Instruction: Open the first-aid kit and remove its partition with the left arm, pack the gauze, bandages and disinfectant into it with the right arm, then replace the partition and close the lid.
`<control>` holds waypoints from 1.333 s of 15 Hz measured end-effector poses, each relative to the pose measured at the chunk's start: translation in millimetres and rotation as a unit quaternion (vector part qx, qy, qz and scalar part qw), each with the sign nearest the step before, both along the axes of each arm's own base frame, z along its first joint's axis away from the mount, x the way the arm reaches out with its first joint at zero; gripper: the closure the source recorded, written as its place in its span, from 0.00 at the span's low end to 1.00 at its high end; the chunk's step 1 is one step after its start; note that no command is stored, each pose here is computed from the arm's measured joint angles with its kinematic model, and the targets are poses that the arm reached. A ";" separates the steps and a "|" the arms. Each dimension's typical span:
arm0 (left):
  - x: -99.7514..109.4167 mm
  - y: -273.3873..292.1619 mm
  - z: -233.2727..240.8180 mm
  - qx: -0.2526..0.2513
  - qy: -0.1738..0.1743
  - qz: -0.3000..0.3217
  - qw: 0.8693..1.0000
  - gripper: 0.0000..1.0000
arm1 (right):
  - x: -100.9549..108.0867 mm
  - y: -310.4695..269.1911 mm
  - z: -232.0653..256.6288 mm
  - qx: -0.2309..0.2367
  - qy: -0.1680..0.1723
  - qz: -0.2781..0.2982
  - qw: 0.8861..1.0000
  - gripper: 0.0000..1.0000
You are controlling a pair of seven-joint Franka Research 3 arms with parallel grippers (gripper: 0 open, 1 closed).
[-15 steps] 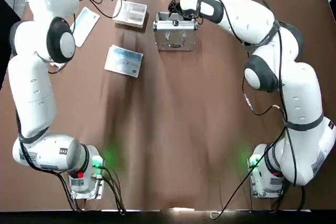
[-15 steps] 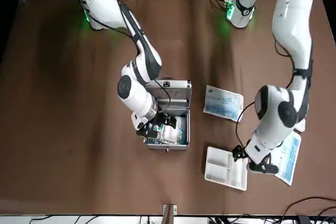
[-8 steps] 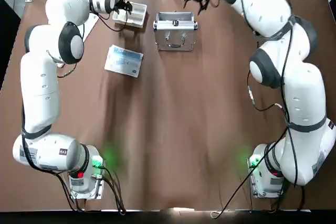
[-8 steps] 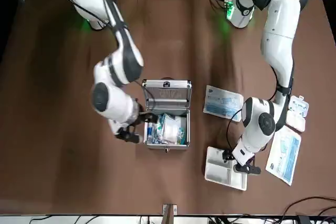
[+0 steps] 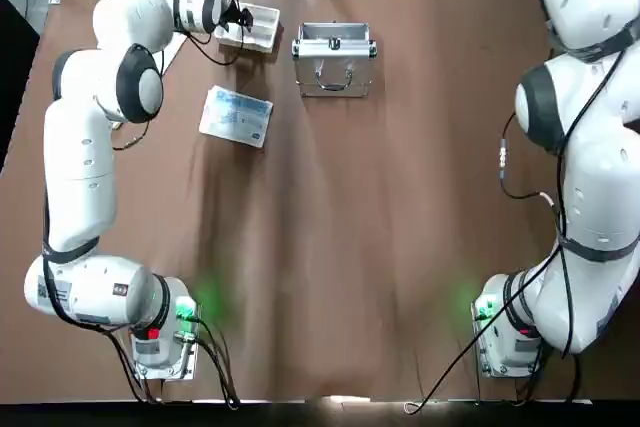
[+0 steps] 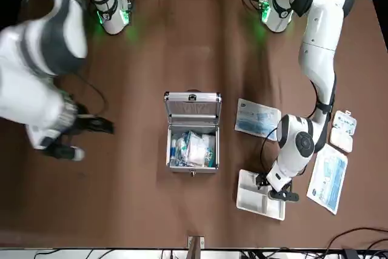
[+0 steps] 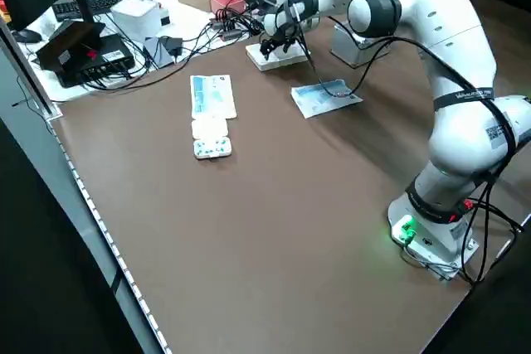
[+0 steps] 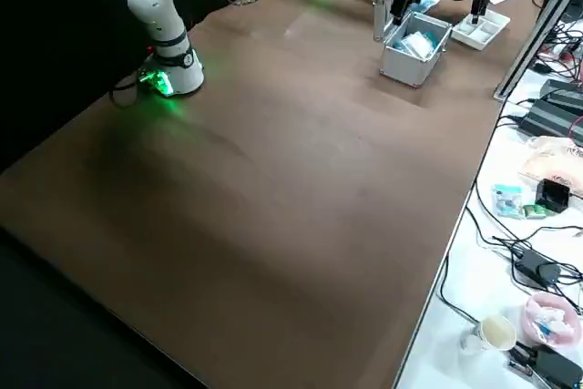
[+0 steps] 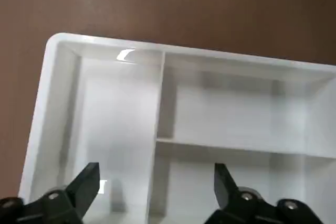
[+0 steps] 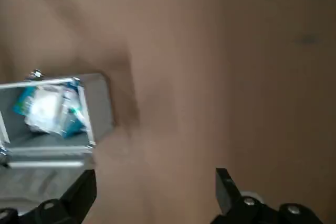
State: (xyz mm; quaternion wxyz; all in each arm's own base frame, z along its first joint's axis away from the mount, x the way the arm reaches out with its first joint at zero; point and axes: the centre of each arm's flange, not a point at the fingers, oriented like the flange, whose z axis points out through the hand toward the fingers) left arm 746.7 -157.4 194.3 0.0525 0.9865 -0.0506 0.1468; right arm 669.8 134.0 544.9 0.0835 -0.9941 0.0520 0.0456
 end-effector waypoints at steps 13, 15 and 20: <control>-0.1 -7.2 2.2 0.000 -0.002 -0.003 1.000 0.79 | -5.7 -127.4 4.3 -0.032 0.023 -0.022 0.999 0.00; 0.1 -7.6 2.8 -0.004 -0.002 0.009 1.000 0.90 | -10.2 -131.2 10.4 -0.038 0.027 -0.003 0.999 0.00; 3.4 -9.9 11.3 -0.008 -0.004 0.020 1.000 0.97 | -45.4 -153.6 45.2 -0.028 0.002 0.008 1.000 0.00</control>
